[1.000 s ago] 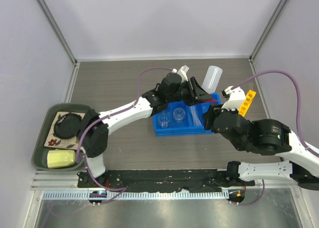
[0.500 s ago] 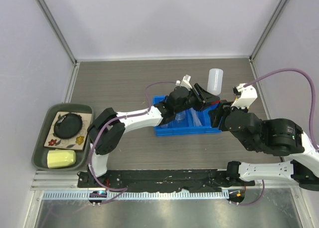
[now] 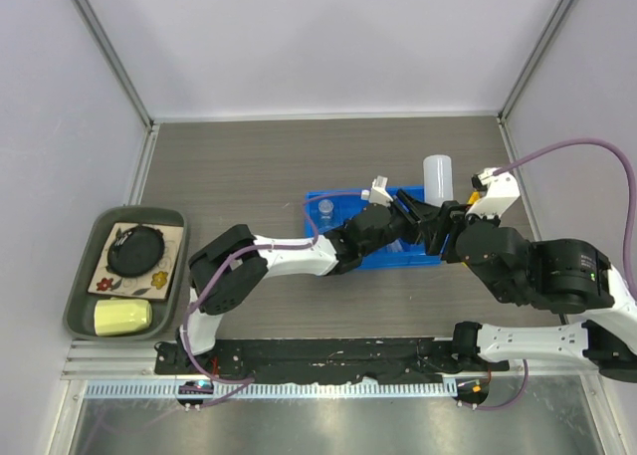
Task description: Organize the chemistry lab equipment
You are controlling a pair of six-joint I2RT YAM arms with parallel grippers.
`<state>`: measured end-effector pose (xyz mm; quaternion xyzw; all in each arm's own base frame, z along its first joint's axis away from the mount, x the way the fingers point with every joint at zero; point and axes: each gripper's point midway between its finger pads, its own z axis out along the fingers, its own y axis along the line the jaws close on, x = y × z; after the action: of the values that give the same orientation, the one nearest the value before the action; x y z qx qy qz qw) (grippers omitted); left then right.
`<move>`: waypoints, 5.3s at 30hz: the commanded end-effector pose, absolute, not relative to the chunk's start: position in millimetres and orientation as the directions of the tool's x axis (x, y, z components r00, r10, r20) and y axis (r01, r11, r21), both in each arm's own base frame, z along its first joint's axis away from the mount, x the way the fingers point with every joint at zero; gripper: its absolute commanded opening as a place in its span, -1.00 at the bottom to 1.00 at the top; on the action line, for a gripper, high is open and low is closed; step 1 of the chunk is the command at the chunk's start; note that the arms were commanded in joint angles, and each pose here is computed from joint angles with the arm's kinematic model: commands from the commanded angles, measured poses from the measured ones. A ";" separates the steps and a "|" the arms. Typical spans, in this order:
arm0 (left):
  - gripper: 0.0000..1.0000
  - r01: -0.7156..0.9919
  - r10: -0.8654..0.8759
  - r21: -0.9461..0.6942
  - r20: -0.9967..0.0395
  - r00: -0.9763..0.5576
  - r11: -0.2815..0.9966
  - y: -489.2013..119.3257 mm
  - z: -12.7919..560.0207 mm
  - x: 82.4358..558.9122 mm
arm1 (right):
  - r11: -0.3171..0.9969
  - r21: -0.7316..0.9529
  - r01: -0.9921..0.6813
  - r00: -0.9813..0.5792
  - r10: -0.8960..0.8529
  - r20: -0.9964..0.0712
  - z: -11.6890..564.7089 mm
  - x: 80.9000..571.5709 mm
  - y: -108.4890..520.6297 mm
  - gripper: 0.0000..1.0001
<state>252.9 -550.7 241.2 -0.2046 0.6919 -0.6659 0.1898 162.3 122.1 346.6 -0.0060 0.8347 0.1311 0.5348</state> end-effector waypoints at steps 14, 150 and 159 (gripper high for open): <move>-0.60 -0.230 -0.577 -0.967 0.248 -0.778 -0.105 -552.2 223.1 239.8 | 0.961 0.237 -0.142 -0.415 0.160 -0.896 347.1 159.9 110.8 0.10; 0.99 -0.185 -0.221 -0.137 -0.780 -0.585 0.973 -80.5 246.6 324.2 | 0.901 -0.230 0.369 -0.541 0.007 -0.841 239.4 334.7 67.2 0.93; 1.00 -0.239 -0.183 -0.069 -0.849 -0.496 0.969 -47.1 280.9 310.4 | 0.902 -0.152 0.403 -0.458 0.056 -0.887 281.2 339.0 64.7 0.93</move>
<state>314.2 -66.6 247.6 -0.1147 0.8875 0.0047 0.4463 336.6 70.0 234.8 0.1062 0.8626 -0.1901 0.4567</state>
